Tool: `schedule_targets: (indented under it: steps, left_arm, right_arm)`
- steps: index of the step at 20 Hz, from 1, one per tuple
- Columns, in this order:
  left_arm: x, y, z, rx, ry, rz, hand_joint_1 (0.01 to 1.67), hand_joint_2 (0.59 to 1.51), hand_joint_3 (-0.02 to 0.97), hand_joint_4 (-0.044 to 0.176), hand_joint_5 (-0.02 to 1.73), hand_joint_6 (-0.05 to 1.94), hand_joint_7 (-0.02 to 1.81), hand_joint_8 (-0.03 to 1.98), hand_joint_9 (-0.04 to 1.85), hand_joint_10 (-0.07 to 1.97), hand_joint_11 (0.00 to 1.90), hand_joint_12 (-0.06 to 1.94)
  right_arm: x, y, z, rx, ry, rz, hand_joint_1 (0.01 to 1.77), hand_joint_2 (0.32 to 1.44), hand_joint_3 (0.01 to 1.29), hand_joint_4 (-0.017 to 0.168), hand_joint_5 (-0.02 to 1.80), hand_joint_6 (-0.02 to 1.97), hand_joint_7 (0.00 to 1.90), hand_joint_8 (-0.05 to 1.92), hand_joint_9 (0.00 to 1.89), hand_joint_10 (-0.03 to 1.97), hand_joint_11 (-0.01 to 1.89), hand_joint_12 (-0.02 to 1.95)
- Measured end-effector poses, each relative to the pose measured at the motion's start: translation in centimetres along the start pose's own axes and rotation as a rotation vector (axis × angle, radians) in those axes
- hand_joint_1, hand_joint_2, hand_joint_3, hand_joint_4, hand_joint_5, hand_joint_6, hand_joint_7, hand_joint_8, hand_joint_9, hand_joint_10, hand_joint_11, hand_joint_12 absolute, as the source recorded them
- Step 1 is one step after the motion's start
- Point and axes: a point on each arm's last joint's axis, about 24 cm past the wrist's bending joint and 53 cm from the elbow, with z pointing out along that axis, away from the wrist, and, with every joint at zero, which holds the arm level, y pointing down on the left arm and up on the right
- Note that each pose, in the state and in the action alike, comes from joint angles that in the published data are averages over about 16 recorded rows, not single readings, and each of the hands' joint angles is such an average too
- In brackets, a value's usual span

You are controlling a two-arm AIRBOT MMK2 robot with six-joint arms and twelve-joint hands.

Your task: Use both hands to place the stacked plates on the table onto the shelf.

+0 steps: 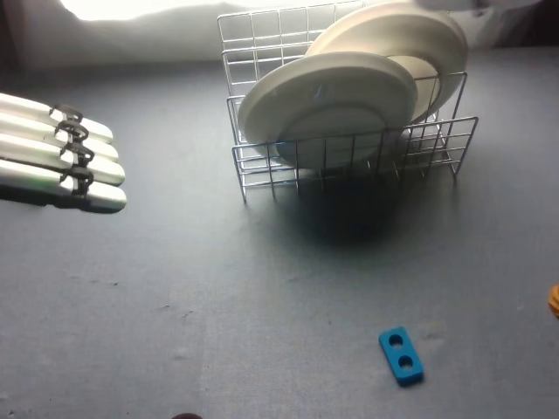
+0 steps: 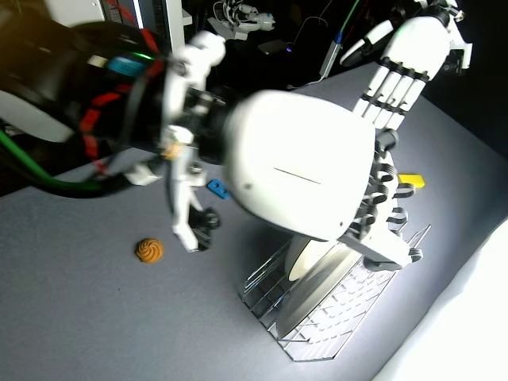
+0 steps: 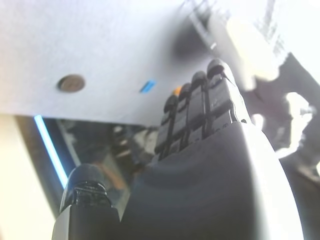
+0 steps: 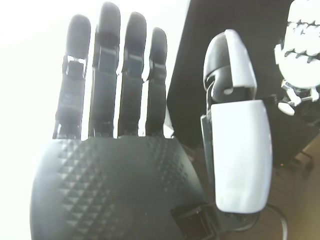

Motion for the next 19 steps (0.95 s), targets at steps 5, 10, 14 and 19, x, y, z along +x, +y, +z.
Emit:
schedule_targets:
  steps: [5, 10, 14, 19]
  left_arm:
    - [0.0, -1.1, 0.2, 0.034, 0.000, 0.022, 0.01, 1.083, 0.018, 0.003, 0.02, 0.01, 0.02, 0.00, 0.02, 0.02, 0.02, 0.00]
    - [-0.1, -1.6, 0.3, 0.046, -0.002, 0.033, 0.01, 1.080, 0.018, 0.003, 0.02, 0.01, 0.02, 0.00, 0.02, 0.02, 0.02, 0.01]
    - [0.0, -1.9, 0.4, 0.053, 0.001, 0.038, 0.02, 1.092, 0.018, 0.004, 0.06, 0.04, 0.08, 0.03, 0.07, 0.04, 0.03, 0.13]
    - [0.1, -2.0, 0.3, 0.054, 0.005, 0.041, 0.02, 1.100, 0.018, 0.004, 0.08, 0.05, 0.11, 0.05, 0.10, 0.06, 0.04, 0.19]
  right_arm:
    - [-2.2, -0.9, -3.2, 0.035, -0.038, -0.011, 0.79, 1.06, 0.01, -0.001, 0.68, 0.02, 0.72, 0.02, 0.70, 0.01, 0.23, 1.06]
    - [-3.0, -1.6, -5.6, 0.067, -0.052, -0.018, 0.75, 1.06, 0.01, 0.000, 0.56, 0.02, 0.59, 0.02, 0.56, 0.01, 0.10, 1.07]
    - [-2.8, -1.8, -6.5, 0.080, -0.047, -0.024, 0.73, 1.05, 0.01, 0.000, 0.51, 0.02, 0.54, 0.02, 0.50, 0.02, 0.04, 1.08]
    - [-2.5, -2.1, -7.2, 0.095, -0.038, -0.027, 0.73, 1.04, 0.01, 0.000, 0.48, 0.02, 0.51, 0.03, 0.47, 0.02, 0.03, 1.06]
